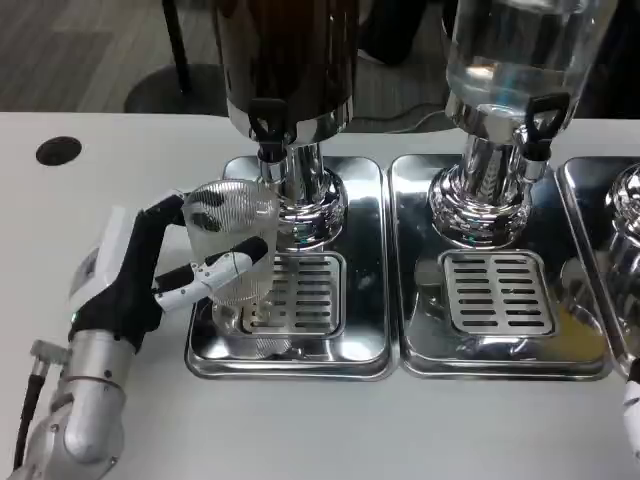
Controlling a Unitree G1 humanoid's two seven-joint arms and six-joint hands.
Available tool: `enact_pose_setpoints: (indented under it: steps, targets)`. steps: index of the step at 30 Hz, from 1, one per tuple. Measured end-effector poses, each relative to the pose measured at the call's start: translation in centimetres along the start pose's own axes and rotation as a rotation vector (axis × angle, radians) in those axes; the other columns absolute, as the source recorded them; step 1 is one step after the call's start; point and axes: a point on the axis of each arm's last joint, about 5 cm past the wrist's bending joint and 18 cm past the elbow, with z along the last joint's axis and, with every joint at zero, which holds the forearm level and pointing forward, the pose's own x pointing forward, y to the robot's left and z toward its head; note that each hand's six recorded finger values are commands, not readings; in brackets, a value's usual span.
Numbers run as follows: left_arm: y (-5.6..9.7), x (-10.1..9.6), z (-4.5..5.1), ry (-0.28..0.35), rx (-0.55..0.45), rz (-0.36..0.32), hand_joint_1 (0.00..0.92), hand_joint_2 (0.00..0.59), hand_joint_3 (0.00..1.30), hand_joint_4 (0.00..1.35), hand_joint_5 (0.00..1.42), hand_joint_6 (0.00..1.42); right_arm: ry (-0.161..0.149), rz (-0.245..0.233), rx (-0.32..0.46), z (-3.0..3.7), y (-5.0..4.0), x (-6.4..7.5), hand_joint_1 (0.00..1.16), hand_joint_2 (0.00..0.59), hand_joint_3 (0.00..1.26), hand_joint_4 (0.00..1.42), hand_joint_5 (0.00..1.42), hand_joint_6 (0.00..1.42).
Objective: Grasp the cup under the faucet to collect the drink, then remove the cup.
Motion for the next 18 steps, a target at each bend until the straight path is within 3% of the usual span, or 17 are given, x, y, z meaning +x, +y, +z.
enact_pose_setpoints:
  steps: [18]
  targets:
    - [-0.7,0.5,1.09,-0.042,-0.031,0.0,0.4,0.216,0.47,0.52,0.33,0.16,-0.001,0.001,0.004,-0.02,-0.03,-0.2,0.4,0.564,0.18,0.06,0.0,0.0]
